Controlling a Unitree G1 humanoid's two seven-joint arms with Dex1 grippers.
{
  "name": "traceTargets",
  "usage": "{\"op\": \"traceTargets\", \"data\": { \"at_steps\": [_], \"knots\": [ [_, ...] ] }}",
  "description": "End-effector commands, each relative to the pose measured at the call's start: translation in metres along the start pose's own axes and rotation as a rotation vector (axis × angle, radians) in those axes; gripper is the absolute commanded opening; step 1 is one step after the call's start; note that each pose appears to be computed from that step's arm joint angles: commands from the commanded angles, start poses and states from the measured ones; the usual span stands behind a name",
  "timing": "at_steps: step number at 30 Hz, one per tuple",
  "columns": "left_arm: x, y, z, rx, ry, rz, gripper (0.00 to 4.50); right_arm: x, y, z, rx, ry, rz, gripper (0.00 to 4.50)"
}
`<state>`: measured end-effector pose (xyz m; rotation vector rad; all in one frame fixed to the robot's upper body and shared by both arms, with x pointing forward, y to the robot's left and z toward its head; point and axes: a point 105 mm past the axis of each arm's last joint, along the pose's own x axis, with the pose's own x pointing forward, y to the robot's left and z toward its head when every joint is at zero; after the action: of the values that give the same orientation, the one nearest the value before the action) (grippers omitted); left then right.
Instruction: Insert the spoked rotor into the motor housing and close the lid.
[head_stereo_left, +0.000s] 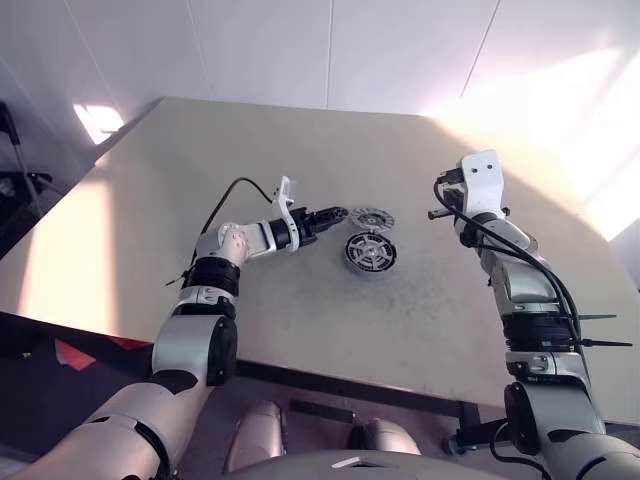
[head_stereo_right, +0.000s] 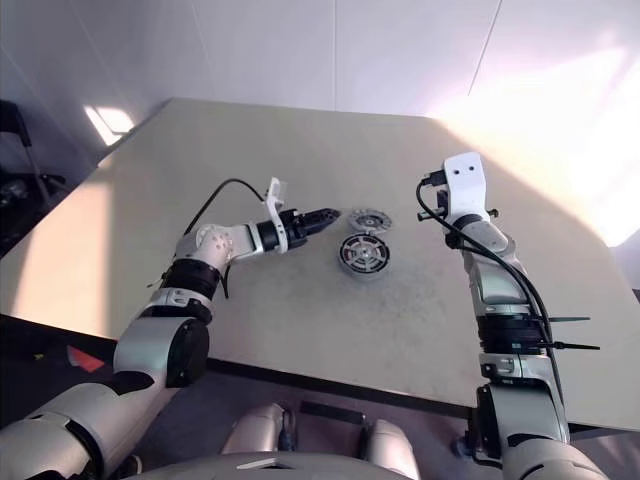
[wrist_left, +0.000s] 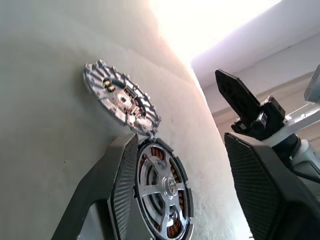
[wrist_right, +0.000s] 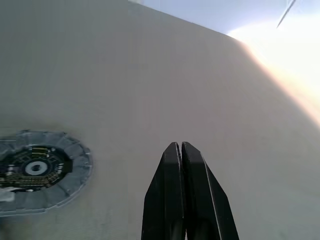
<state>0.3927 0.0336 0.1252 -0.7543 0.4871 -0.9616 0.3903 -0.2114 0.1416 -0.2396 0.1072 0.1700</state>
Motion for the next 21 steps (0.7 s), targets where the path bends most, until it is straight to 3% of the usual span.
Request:
{"op": "traceTargets", "data": {
  "at_steps": [1,7,21],
  "knots": [
    [-0.012,-0.012,0.012,0.147,-0.038,-0.032,2.91,-0.017,0.039,0.029,0.010,-0.130,0.240,0.00],
    [-0.036,0.009,0.000,0.398,0.002,0.100,2.91,-0.035,0.072,-0.014,-0.066,0.038,0.416,0.00],
    [-0.063,0.038,-0.023,0.492,0.048,0.246,2.91,-0.033,0.101,-0.029,-0.029,0.097,0.503,0.00]
  ]
}}
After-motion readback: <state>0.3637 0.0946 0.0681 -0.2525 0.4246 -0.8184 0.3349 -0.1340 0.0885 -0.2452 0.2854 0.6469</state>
